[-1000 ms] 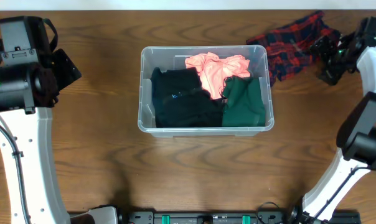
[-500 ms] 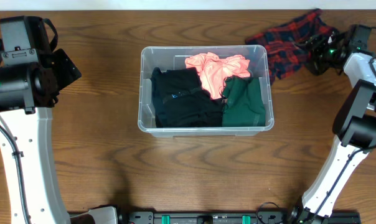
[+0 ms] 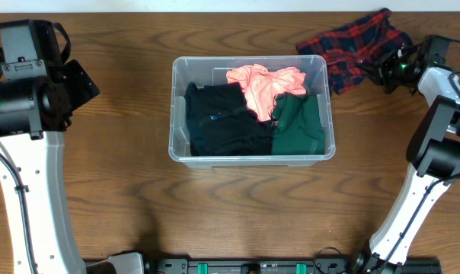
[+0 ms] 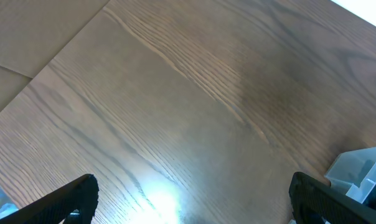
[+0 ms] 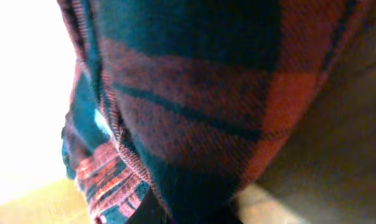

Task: Pack container
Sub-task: 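Move the right gripper to the plaid shirt and grasp it, then lift the plaid shirt with the right gripper and lower it into the bin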

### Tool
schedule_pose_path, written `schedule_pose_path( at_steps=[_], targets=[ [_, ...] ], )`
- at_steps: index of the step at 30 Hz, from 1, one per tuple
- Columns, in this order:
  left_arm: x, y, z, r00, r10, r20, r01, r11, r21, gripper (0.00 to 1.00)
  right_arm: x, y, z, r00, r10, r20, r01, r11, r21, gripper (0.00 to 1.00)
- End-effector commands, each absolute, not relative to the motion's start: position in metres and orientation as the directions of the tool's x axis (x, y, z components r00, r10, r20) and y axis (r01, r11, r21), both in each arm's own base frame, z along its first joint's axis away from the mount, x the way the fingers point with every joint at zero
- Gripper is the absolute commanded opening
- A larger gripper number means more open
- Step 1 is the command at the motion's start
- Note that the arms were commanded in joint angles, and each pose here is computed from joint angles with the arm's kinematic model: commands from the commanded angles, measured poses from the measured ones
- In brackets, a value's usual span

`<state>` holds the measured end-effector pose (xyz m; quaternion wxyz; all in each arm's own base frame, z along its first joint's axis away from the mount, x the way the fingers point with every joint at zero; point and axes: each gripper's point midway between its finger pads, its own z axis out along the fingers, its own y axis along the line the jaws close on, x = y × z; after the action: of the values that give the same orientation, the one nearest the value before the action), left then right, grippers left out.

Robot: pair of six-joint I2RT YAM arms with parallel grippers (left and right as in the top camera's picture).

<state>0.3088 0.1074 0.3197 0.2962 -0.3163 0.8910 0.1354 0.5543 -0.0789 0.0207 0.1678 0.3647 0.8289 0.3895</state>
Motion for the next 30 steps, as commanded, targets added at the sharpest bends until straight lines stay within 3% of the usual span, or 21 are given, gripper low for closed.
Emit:
schedule_pose_path(
  at_steps=[1,9,17,24,30],
  targets=[
    [0.306,0.111,0.320,-0.619,-0.489,-0.615,-0.656,0.753,0.062,0.98,0.557,-0.063,0.107,-0.748,0.640,-0.174,0.236,0.502,0.832,0.01],
    [0.306,0.111,0.320,-0.619,-0.489,-0.615,-0.656,0.753,0.062,0.98,0.523,-0.031,0.282,-0.720,0.520,-0.459,-0.154,0.526,0.837,0.01],
    [0.306,0.111,0.320,-0.619,-0.489,-0.615,-0.656,0.753,0.062,0.98,0.458,0.018,0.389,-0.677,0.372,-0.635,-0.473,0.442,0.763,0.01],
    [0.306,0.111,0.320,-0.619,-0.489,-0.615,-0.656,0.753,0.062,0.98,0.405,0.068,0.433,-0.659,0.234,-0.715,-0.651,0.298,0.698,0.01],
    [0.306,0.111,0.320,-0.619,-0.489,-0.615,-0.656,0.752,0.062,0.98,0.413,0.107,0.425,-0.682,0.265,-0.682,-0.543,0.442,0.714,0.01]
  ],
)
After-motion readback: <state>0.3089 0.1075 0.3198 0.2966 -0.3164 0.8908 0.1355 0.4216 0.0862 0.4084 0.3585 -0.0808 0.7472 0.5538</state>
